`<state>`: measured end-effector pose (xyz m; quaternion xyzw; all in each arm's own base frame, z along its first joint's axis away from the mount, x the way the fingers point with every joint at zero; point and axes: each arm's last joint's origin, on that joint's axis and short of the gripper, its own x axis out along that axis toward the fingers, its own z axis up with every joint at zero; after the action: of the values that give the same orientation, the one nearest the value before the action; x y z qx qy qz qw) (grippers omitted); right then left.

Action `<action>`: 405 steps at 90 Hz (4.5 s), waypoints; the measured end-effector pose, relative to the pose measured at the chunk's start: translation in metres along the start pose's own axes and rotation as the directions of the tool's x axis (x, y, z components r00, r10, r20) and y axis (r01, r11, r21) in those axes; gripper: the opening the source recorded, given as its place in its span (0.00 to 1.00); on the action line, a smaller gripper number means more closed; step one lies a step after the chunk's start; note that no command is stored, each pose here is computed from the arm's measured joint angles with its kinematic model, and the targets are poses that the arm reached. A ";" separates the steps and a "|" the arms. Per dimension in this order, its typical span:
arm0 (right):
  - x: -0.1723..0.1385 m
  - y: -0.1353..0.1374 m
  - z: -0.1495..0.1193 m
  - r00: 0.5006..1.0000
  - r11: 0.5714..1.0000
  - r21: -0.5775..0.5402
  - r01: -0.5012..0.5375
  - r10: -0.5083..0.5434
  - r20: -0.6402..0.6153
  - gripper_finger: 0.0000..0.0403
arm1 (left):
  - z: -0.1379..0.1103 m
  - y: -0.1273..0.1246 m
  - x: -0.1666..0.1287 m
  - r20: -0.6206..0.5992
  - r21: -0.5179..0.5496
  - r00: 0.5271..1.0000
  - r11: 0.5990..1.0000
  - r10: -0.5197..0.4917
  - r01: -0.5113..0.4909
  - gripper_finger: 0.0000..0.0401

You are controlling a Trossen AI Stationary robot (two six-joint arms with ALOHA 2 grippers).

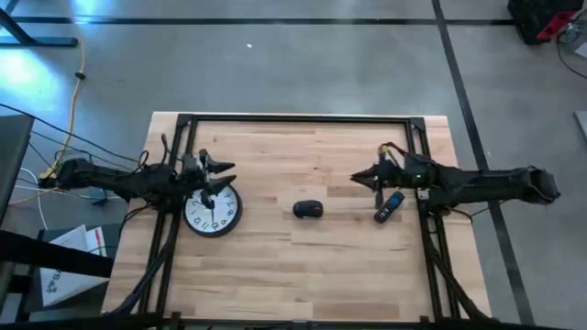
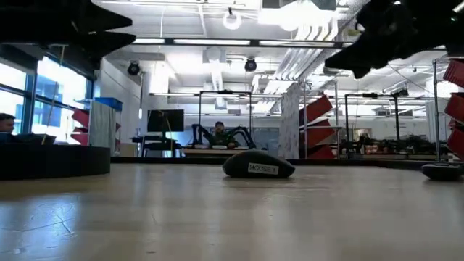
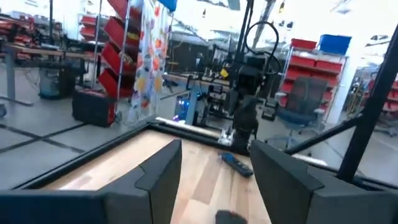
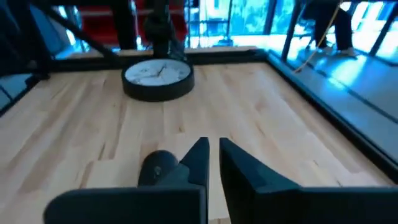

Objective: Insert battery
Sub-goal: Return to Home Position

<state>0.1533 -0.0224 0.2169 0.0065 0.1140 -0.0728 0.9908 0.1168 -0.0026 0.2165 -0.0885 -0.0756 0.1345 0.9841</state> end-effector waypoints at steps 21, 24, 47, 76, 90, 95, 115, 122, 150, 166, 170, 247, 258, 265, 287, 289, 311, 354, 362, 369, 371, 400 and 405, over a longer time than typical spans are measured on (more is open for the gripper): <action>-0.034 -0.004 -0.005 0.995 0.998 0.056 0.019 -0.024 0.098 0.01 | -0.002 0.011 -0.004 0.053 -0.034 0.995 0.996 -0.079 0.081 0.43; -0.040 -0.003 -0.004 0.992 0.998 0.058 0.017 -0.024 0.122 0.00 | -0.004 0.012 -0.004 0.043 -0.035 0.995 0.996 -0.086 0.088 0.43; -0.071 -0.001 -0.008 0.964 0.992 0.109 -0.067 0.036 0.265 0.00 | -0.004 0.018 -0.012 0.057 0.043 0.991 0.992 -0.123 0.121 0.33; -0.058 0.002 -0.033 0.928 0.964 0.160 -0.214 0.149 0.341 0.00 | -0.005 0.020 -0.024 0.043 0.038 0.986 0.987 -0.159 0.157 0.20; -0.049 0.002 -0.049 0.918 0.963 0.159 -0.216 0.145 0.370 0.00 | -0.006 0.019 -0.025 0.039 0.053 0.982 0.982 -0.185 0.183 0.15; -0.048 0.002 -0.051 0.929 0.964 0.168 -0.205 0.138 0.344 0.00 | -0.008 0.019 -0.024 0.058 0.050 0.979 0.981 -0.193 0.190 0.14; -0.045 0.001 -0.059 0.960 0.974 0.172 -0.148 0.100 0.263 0.00 | -0.024 0.021 -0.022 0.046 0.007 0.976 0.977 -0.212 0.211 0.08; -0.044 -0.002 -0.061 0.970 0.983 0.170 -0.064 0.021 0.244 0.00 | -0.024 0.021 -0.022 0.047 -0.004 0.977 0.978 -0.207 0.207 0.06; -0.044 -0.003 -0.061 0.970 0.983 0.184 -0.015 -0.031 0.241 0.00 | -0.033 0.023 -0.021 -0.046 -0.011 0.987 0.988 -0.156 0.156 0.03; -0.044 -0.003 -0.061 0.970 0.982 0.186 -0.015 -0.030 0.241 0.00 | -0.035 0.024 -0.021 -0.070 -0.086 0.986 0.986 -0.151 0.145 0.03; -0.044 -0.003 -0.061 0.970 0.982 0.186 -0.015 -0.031 0.241 0.00 | -0.036 0.024 -0.021 -0.073 -0.104 0.986 0.984 -0.150 0.142 0.03; -0.044 -0.003 -0.061 0.970 0.982 0.186 -0.015 -0.030 0.241 0.00 | -0.036 0.024 -0.021 -0.075 -0.114 0.986 0.983 -0.150 0.141 0.03; -0.044 -0.003 -0.061 0.970 0.982 0.186 -0.015 -0.030 0.241 0.00 | -0.036 0.024 -0.021 -0.075 -0.113 0.986 0.983 -0.150 0.141 0.03; -0.044 -0.003 -0.061 0.970 0.982 0.186 -0.015 -0.030 0.241 0.00 | -0.036 0.024 -0.021 -0.075 -0.114 0.986 0.983 -0.150 0.141 0.03; -0.044 -0.003 -0.061 0.970 0.982 0.186 -0.015 -0.030 0.241 0.00 | -0.036 0.024 -0.021 -0.075 -0.114 0.986 0.983 -0.150 0.141 0.03; -0.044 -0.003 -0.061 0.970 0.982 0.186 -0.015 -0.030 0.241 0.00 | -0.036 0.024 -0.021 -0.075 -0.114 0.986 0.983 -0.151 0.142 0.03; -0.044 -0.003 -0.061 0.970 0.982 0.186 -0.015 -0.030 0.241 0.00 | -0.036 0.024 -0.021 -0.075 -0.113 0.986 0.983 -0.151 0.142 0.03; -0.044 -0.003 -0.061 0.970 0.982 0.186 -0.015 -0.030 0.241 0.00 | -0.036 0.024 -0.021 -0.075 -0.114 0.986 0.983 -0.151 0.142 0.03; -0.044 -0.003 -0.061 0.970 0.982 0.186 -0.015 -0.030 0.241 0.00 | -0.036 0.024 -0.021 -0.075 -0.114 0.986 0.983 -0.151 0.142 0.03; -0.044 -0.003 -0.061 0.970 0.982 0.186 -0.016 -0.030 0.240 0.00 | -0.036 0.024 -0.021 -0.075 -0.113 0.986 0.983 -0.151 0.142 0.03; -0.044 -0.003 -0.061 0.970 0.982 0.186 -0.016 -0.030 0.241 0.00 | -0.036 0.024 -0.021 -0.075 -0.114 0.986 0.983 -0.151 0.142 0.03; -0.044 -0.003 -0.061 0.970 0.982 0.186 -0.016 -0.030 0.241 0.00 | -0.036 0.024 -0.021 -0.075 -0.113 0.986 0.983 -0.151 0.142 0.03; -0.044 -0.003 -0.061 0.970 0.982 0.186 -0.015 -0.030 0.240 0.00 | -0.036 0.024 -0.021 -0.075 -0.113 0.986 0.983 -0.151 0.142 0.03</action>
<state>0.0964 -0.0172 0.1672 0.0900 -0.0151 -0.0871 0.9920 0.0967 0.0086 0.1745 -0.1411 -0.0481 0.0538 0.9874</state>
